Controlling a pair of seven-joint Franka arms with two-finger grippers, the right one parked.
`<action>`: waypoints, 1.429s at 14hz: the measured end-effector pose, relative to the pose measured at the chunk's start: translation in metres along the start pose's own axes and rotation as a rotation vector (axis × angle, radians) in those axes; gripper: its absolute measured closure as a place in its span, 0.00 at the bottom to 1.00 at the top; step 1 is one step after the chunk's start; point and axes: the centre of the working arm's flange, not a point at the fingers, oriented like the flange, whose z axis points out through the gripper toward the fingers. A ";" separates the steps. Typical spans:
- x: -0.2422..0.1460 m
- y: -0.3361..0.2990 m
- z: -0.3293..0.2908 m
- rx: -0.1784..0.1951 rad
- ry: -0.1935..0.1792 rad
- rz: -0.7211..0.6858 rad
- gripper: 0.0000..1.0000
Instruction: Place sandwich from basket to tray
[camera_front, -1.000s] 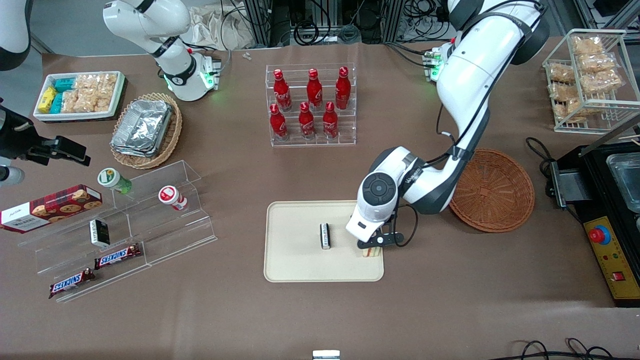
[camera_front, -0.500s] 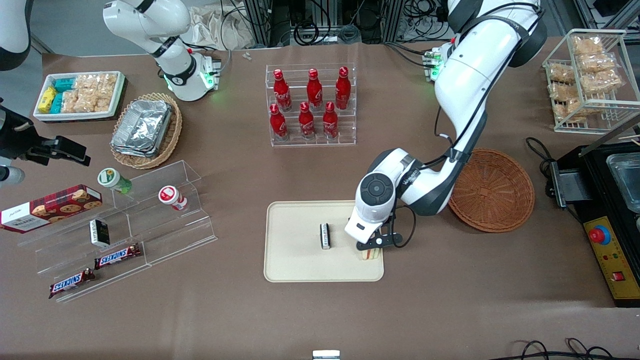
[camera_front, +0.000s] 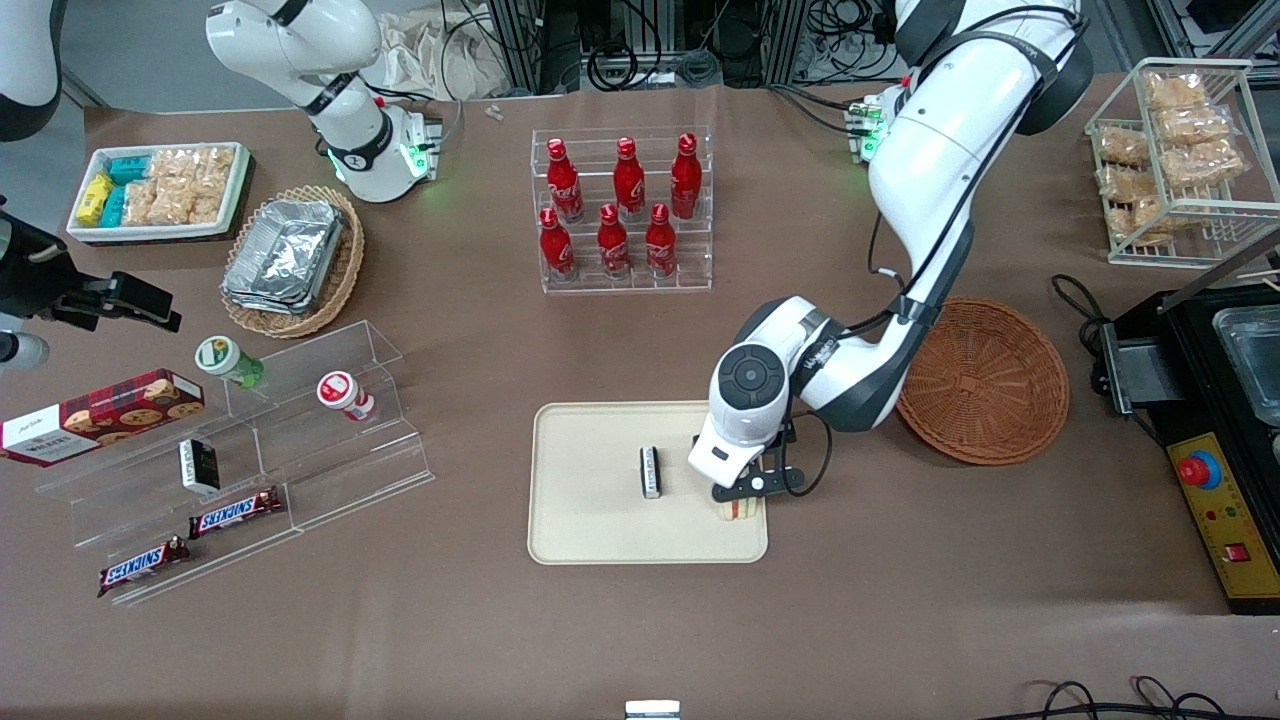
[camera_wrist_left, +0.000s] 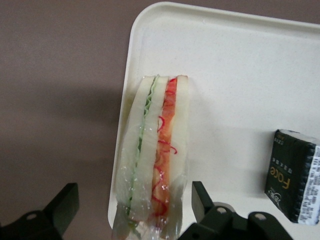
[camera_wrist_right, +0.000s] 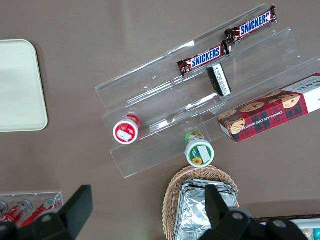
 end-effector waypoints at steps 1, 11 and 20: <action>0.003 0.000 -0.005 -0.006 0.008 -0.005 0.00; 0.057 -0.174 -0.230 0.041 -0.028 -0.118 0.00; 0.064 -0.396 -0.286 0.005 -0.063 0.120 0.00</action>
